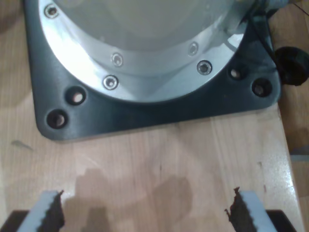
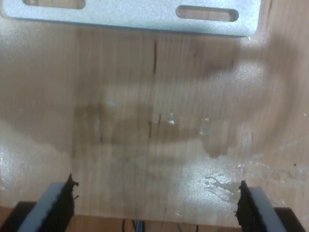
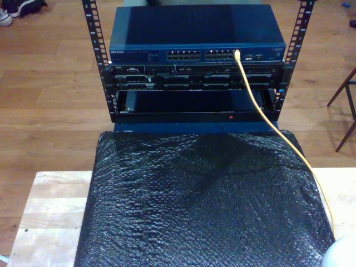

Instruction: Grab the cable and plug it in

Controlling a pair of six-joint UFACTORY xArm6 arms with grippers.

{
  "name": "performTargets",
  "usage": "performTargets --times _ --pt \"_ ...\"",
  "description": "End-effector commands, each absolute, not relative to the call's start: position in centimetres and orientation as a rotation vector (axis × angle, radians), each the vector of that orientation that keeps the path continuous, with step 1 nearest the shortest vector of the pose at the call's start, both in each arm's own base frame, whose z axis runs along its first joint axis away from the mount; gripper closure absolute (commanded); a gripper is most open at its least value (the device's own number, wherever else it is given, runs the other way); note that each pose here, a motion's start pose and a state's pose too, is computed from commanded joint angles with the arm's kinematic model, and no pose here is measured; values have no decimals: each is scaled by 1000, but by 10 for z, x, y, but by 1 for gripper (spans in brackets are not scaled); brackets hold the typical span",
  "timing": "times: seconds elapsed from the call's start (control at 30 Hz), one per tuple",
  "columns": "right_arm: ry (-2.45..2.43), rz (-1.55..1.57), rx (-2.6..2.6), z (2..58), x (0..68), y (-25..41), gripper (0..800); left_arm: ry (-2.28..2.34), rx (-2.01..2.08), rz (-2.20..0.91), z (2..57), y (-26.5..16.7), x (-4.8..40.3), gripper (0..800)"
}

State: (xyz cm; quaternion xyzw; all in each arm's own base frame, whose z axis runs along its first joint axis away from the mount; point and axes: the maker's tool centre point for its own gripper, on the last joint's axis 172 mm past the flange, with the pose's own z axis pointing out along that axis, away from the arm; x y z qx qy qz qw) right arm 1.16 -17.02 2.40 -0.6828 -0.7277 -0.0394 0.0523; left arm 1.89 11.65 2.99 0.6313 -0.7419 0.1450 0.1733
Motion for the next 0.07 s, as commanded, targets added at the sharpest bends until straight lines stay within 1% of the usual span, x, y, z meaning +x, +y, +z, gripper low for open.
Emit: performTargets --times 0.07 --pt "-2213 -120 -2076 24 12 -170 0 -2105 1791 410 30 117 19 0"
